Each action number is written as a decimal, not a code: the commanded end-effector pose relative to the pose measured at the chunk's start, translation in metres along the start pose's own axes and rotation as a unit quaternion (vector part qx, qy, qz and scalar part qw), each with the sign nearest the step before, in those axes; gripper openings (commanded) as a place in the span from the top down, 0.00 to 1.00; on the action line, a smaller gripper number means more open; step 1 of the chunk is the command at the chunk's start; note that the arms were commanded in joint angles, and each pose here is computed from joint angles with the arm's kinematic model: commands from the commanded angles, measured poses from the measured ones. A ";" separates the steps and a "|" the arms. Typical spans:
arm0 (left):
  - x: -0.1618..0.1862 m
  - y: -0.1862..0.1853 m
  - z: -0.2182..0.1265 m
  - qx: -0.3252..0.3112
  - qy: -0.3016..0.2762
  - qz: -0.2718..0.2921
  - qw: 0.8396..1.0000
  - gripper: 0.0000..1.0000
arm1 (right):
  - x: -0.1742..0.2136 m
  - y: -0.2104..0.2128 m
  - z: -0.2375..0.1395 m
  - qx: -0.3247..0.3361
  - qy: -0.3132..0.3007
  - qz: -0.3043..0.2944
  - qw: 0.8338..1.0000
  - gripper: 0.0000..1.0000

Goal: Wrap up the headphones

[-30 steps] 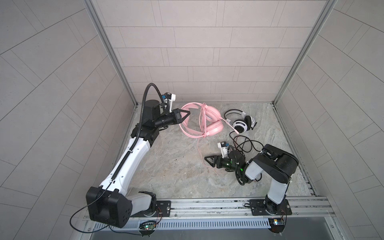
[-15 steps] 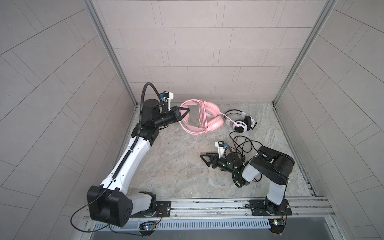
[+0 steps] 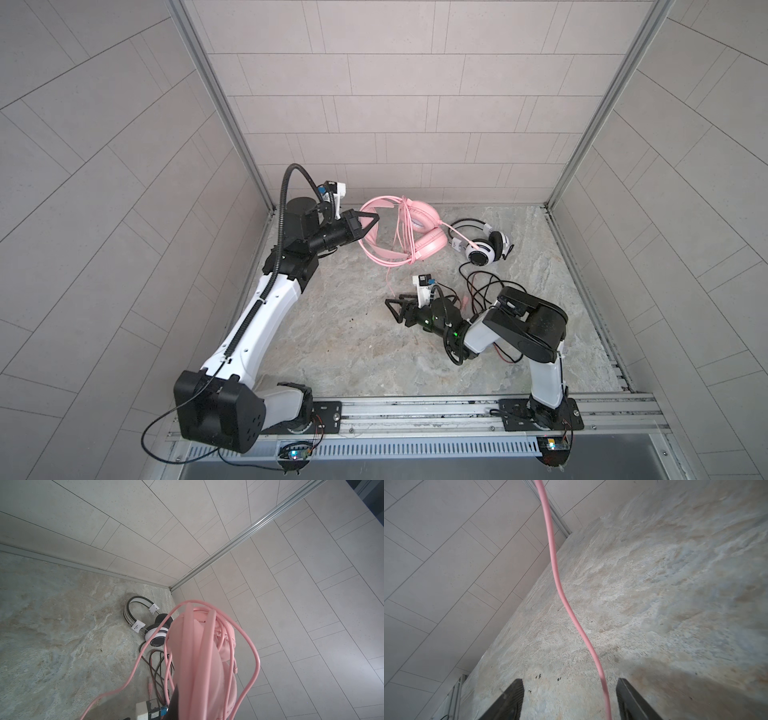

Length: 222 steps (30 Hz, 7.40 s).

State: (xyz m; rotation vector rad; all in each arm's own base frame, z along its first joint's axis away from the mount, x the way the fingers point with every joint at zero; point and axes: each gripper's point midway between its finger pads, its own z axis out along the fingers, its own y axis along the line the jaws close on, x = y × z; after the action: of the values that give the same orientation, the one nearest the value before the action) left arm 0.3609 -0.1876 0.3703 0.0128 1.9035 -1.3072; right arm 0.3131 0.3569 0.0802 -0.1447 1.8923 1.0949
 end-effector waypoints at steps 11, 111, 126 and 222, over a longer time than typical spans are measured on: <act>-0.017 -0.030 -0.011 0.046 -0.032 0.025 0.998 1.00 | -0.001 -0.018 0.028 0.074 -0.016 -0.063 0.995 0.64; 0.112 0.110 -0.010 -0.148 0.246 0.123 0.950 1.00 | -0.205 0.086 -0.140 0.182 0.004 -0.375 0.909 1.00; 0.175 0.057 0.015 0.014 0.349 0.096 0.932 1.00 | -0.220 0.070 -0.112 0.225 0.013 -0.413 0.883 1.00; 0.059 -0.049 0.007 0.188 0.167 0.028 0.967 1.00 | -0.124 -0.134 -0.054 0.137 0.077 -0.075 0.985 0.19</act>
State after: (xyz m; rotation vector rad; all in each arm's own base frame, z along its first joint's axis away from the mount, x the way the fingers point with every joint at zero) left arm 0.3093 -0.2401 0.3420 0.4240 1.9751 -1.7019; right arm 0.4046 0.1936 0.0946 -0.1894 2.1391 0.7521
